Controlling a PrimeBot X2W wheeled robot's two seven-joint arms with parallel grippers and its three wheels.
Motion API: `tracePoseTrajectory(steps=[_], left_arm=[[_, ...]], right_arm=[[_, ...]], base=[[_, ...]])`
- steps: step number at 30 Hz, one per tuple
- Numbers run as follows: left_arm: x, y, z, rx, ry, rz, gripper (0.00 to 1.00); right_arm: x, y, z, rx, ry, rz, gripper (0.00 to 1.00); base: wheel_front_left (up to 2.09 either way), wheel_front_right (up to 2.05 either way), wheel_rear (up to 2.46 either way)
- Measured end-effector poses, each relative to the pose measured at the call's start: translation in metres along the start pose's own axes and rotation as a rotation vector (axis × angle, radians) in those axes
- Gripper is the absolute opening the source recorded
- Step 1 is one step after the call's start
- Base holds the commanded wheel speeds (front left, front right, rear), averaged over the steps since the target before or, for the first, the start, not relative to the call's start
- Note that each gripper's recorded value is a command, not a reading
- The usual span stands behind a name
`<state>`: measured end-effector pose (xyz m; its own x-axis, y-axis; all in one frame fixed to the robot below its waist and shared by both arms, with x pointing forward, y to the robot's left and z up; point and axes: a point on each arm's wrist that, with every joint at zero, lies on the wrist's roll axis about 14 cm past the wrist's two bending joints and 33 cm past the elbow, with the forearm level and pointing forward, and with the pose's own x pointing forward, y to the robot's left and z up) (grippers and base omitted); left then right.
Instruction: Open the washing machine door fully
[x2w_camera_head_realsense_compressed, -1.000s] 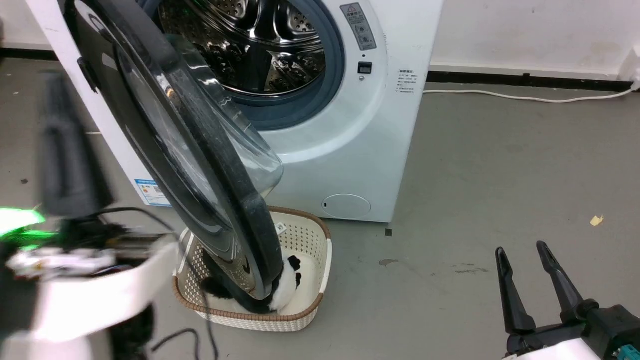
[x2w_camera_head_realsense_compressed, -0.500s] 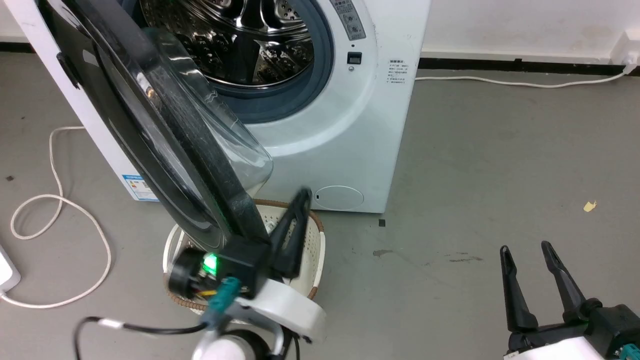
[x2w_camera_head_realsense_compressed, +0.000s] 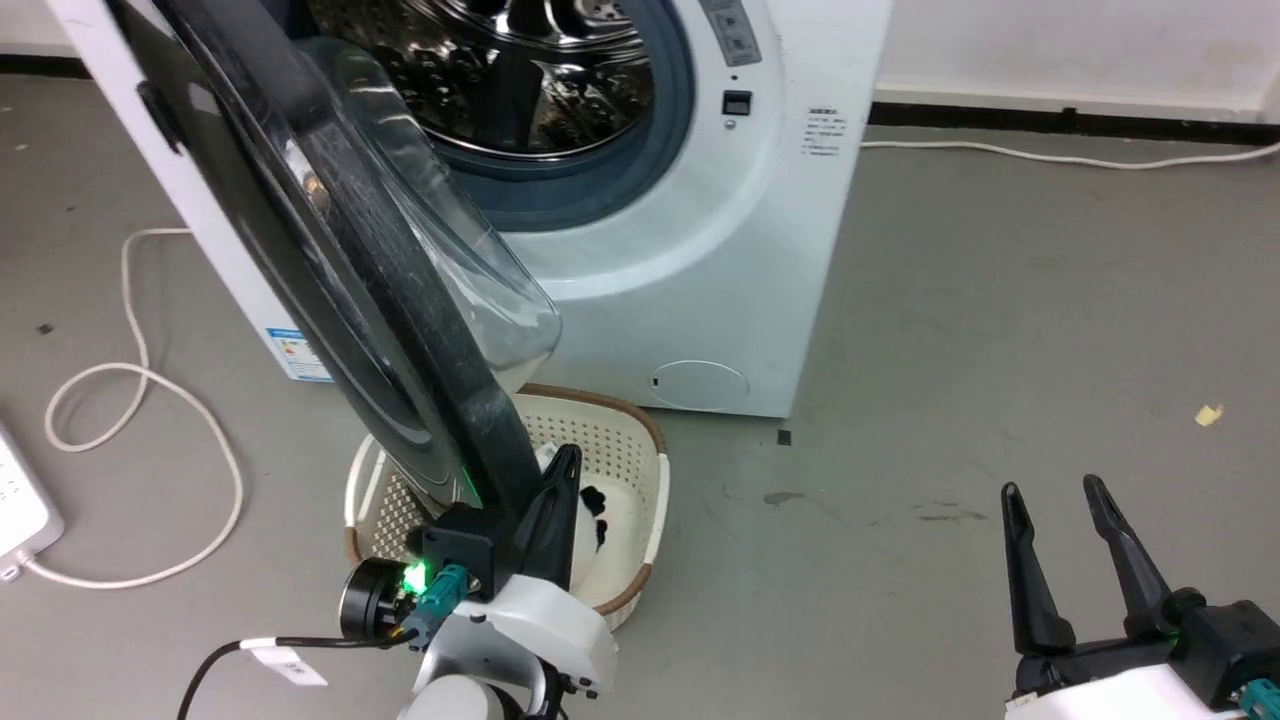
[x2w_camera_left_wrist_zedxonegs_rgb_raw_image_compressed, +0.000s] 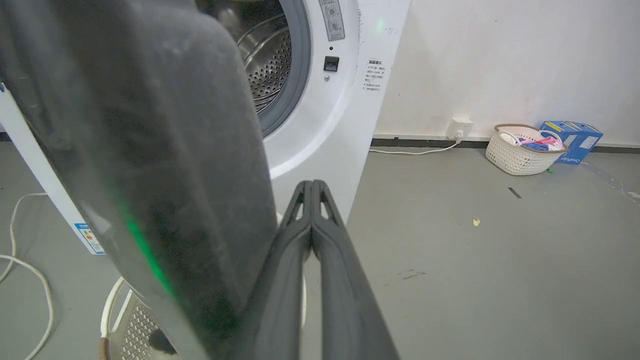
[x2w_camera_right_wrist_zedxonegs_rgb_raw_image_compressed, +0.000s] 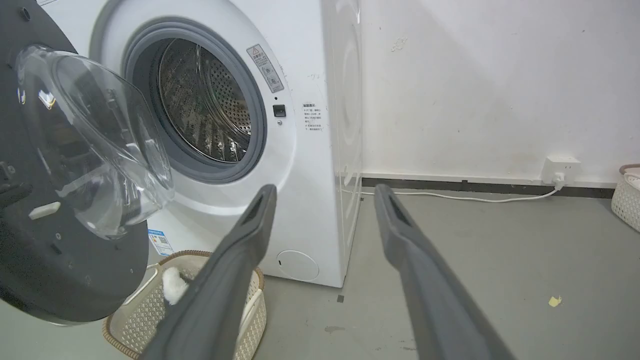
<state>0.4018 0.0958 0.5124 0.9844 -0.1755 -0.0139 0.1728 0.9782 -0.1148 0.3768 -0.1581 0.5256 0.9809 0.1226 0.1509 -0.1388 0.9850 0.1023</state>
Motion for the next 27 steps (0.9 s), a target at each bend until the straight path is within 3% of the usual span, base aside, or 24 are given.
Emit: tracePoseTrajectory(steps=[13, 22, 27], left_arm=[[-0.063, 0.071, -0.002, -0.020, -0.002, 0.237, 0.00], [-0.123, 0.152, 0.017, -0.009, -0.054, 0.506, 0.00], [-0.146, 0.194, 0.021, 0.007, -0.048, 0.631, 0.00]], right_arm=[[0.020, 0.053, -0.003, 0.031, 0.000, 0.162, 1.00], [0.034, 0.113, -0.010, 0.065, 0.012, 0.338, 1.00], [0.039, 0.125, -0.025, 0.062, 0.044, 0.374, 1.00]], base=[[0.00, 0.00, 0.00], [0.00, 0.00, 0.00], [0.00, 0.00, 0.00]])
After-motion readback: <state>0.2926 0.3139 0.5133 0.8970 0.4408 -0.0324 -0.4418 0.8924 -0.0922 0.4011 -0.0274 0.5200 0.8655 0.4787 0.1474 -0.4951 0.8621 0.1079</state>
